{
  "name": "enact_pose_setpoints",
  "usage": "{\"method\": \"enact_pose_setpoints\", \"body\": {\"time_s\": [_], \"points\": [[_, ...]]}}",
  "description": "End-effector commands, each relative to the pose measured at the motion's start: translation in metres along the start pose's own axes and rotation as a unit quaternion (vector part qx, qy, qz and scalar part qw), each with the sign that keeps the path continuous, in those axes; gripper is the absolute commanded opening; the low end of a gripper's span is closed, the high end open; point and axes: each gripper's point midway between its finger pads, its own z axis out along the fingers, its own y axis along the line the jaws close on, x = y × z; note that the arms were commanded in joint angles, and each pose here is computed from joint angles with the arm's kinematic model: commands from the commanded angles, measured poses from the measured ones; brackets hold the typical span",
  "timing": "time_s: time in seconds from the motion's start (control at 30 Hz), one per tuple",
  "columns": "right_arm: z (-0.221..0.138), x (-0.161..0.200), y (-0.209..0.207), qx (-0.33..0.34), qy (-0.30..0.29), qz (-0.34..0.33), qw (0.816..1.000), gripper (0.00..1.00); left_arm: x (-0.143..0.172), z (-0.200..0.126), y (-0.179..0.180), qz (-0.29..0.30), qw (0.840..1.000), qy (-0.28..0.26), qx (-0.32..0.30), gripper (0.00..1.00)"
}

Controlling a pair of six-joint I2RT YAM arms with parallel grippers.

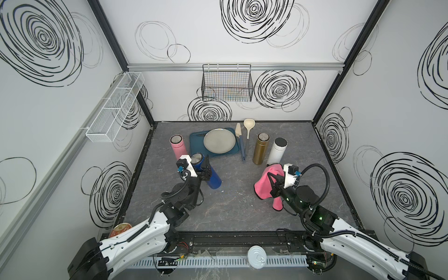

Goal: Wipe the surface of the thermos
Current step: Place the thermos at the center of the board.

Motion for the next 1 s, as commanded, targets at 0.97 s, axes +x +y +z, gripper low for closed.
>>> {"method": "enact_pose_setpoints", "body": {"time_s": [0.97], "points": [[0.000,0.059,-0.058,0.167,0.110,0.075,0.977,0.00,0.020,0.086,0.060,0.105,0.985,-0.108,-0.082,0.00]]}}
